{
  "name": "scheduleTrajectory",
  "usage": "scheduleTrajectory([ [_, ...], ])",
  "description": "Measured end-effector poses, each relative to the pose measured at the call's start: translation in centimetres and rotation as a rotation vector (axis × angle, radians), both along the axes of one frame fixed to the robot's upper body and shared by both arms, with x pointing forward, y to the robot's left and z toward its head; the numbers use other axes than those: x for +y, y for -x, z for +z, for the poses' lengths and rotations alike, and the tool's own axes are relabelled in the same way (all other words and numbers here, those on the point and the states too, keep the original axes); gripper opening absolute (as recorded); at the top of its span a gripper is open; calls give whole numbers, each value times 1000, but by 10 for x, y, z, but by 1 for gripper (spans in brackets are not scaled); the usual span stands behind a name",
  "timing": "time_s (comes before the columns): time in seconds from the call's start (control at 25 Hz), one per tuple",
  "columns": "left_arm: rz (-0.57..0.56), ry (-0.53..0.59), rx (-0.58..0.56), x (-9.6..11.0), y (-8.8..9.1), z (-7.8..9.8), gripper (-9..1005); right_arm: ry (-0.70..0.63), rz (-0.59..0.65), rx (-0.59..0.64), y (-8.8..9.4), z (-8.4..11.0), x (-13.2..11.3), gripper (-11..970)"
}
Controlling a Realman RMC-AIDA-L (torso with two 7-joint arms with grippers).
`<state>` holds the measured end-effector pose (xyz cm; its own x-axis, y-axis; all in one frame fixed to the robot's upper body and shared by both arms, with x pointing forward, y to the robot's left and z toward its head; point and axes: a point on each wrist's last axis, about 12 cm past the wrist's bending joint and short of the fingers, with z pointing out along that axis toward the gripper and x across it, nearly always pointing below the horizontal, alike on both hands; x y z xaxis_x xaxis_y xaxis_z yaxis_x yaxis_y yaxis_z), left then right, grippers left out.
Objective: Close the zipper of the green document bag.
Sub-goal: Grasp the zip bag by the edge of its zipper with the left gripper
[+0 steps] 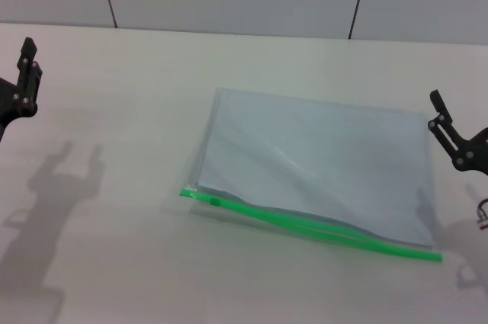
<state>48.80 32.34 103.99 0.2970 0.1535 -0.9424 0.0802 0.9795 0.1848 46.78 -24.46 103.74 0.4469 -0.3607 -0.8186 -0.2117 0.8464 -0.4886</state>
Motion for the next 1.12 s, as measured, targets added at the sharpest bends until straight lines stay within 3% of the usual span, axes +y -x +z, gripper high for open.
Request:
scheduleTrajectory([
  [0.52, -38, -25, 6, -3, -1, 0, 480, 5, -4, 2, 0, 0, -1, 809],
  [0.8, -154, -162, 12, -18, -3, -2, 479, 6, -2, 0, -3, 0, -1, 803],
  [1.12, -380, -399, 23, -47, 11, -17, 477, 10, 1, 6, -4, 0, 0, 797],
])
